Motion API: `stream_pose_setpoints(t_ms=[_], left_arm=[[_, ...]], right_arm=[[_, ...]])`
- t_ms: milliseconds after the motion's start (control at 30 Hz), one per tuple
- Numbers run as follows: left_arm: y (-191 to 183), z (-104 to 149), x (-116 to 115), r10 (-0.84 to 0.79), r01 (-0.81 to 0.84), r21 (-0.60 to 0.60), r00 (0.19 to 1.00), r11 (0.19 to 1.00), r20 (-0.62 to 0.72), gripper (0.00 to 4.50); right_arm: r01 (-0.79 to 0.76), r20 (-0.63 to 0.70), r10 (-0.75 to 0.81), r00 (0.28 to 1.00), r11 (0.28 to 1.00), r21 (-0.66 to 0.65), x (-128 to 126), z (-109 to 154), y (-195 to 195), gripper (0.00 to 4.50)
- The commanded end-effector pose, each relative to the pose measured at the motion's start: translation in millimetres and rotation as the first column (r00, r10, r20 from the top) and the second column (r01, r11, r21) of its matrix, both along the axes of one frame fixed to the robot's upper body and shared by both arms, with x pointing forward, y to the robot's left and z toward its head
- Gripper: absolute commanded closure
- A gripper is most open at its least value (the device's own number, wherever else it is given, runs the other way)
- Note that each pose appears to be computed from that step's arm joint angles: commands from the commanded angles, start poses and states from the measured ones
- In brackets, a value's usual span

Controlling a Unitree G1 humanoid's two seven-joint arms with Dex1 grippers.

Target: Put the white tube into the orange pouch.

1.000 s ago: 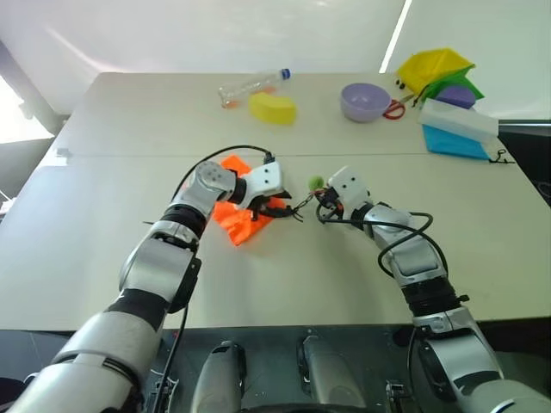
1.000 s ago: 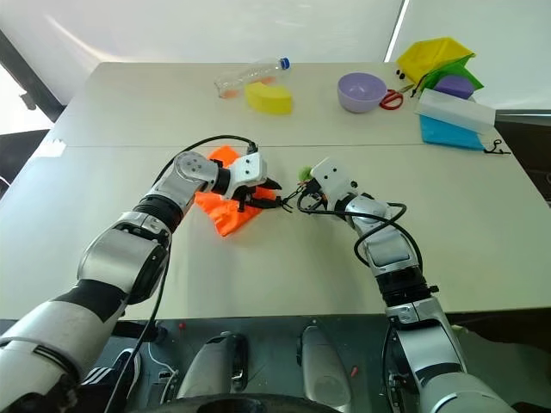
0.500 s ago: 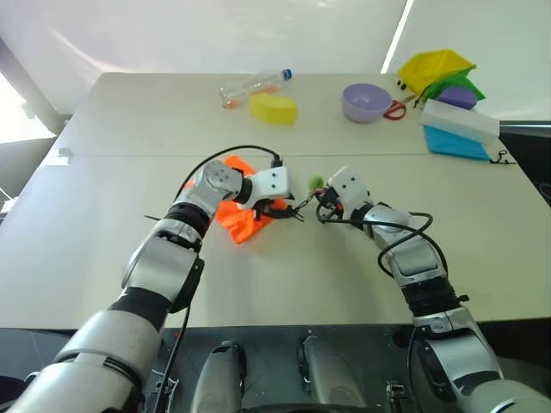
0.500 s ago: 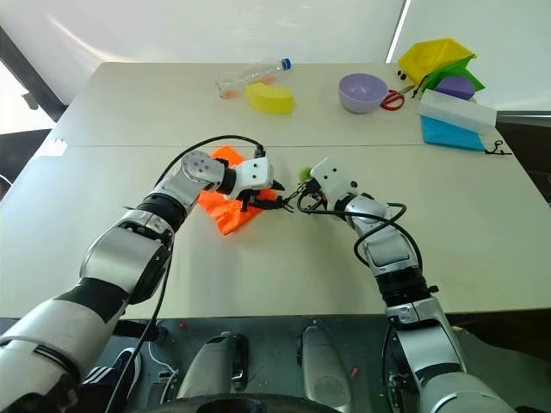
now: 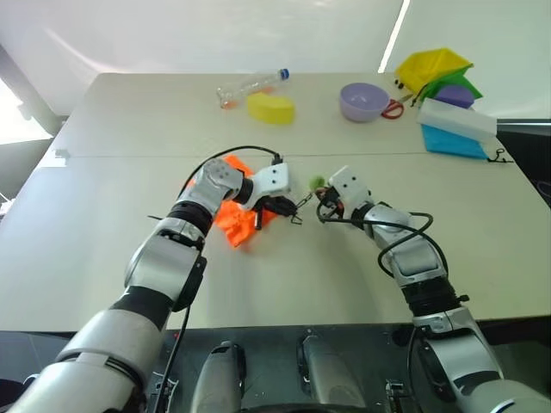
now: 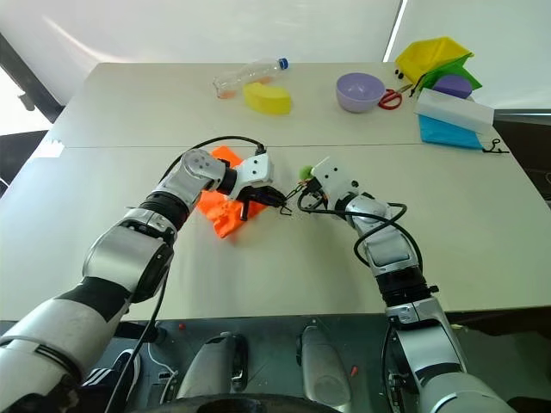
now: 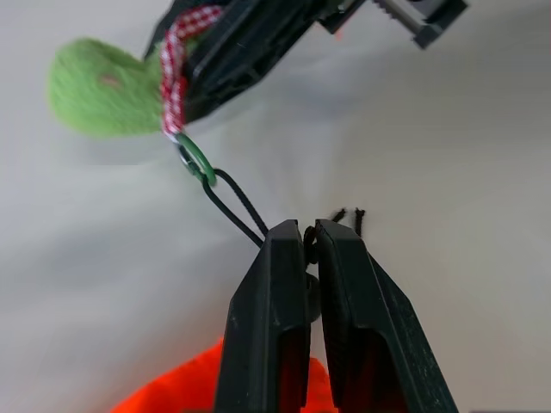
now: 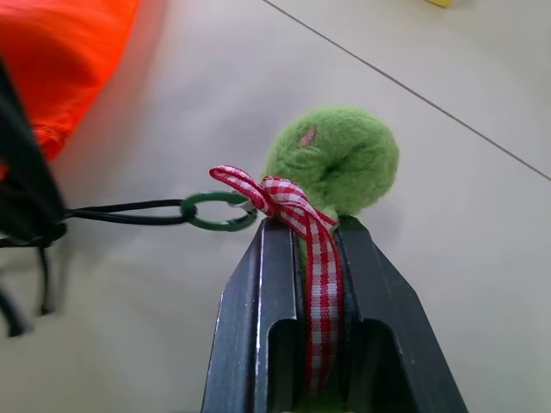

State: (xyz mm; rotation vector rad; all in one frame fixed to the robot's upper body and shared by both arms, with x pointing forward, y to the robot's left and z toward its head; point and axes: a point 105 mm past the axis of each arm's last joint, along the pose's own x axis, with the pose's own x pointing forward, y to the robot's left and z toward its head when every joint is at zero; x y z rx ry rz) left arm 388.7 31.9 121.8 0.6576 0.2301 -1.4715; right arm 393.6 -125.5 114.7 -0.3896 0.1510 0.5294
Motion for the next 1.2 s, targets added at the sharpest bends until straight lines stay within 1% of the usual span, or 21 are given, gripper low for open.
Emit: stream_pose_setpoints(t_ms=[33,200,300,333,467,533,567,667,700,733,1000,1200], left_arm=[[11,14,5,0.021,-0.021,-0.03,1.0,0.999,-0.003,4.18],[20,24,7,0.05,-0.053,-0.089,0.998,0.995,-0.036,4.18],[24,30,7,0.056,-0.066,-0.13,0.995,0.989,-0.081,4.18],[26,30,7,0.058,-0.07,-0.135,0.994,0.988,-0.091,4.18],[28,27,10,0.084,-0.089,-0.109,0.995,0.99,-0.049,4.18],[22,25,7,0.063,-0.071,-0.117,0.995,0.991,-0.073,3.66],[18,25,8,0.059,-0.062,-0.116,0.998,0.991,-0.03,3.31],[7,25,7,0.017,-0.01,-0.092,0.997,0.996,0.074,1.81],[3,26,4,-0.008,0.015,-0.098,0.997,0.995,0.071,1.42],[0,26,3,-0.016,0.023,-0.1,0.998,0.995,0.067,0.91],[3,18,13,0.07,-0.067,-0.036,0.995,0.997,0.071,0.91],[-3,13,15,0.082,-0.081,-0.008,0.992,0.997,0.1,0.91]], right_arm=[[0.036,0.088,-0.039,0.995,0.999,0.029,8,23,-5,4.5],[0.052,0.104,-0.055,0.993,0.998,0.029,12,27,-7,4.5],[0.051,0.103,-0.054,0.993,0.998,0.027,12,26,-7,4.5],[0.052,0.103,-0.054,0.993,0.998,0.027,13,26,-7,4.5],[0.052,0.101,-0.053,0.993,0.998,0.019,13,25,-8,4.5],[0.05,0.1,-0.052,0.994,0.999,0.019,12,24,-7,4.5],[0.05,0.1,-0.051,0.994,0.999,0.02,12,24,-7,4.5],[0.047,0.098,-0.049,0.994,0.999,0.019,12,24,-6,4.5],[0.047,0.097,-0.048,0.994,0.999,0.018,12,24,-6,4.5],[0.046,0.096,-0.048,0.994,0.999,0.019,12,24,-6,4.5],[0.045,0.094,-0.047,0.994,0.999,0.024,11,23,-4,4.5],[0.046,0.092,-0.048,0.995,0.999,0.022,11,23,-4,4.5]])
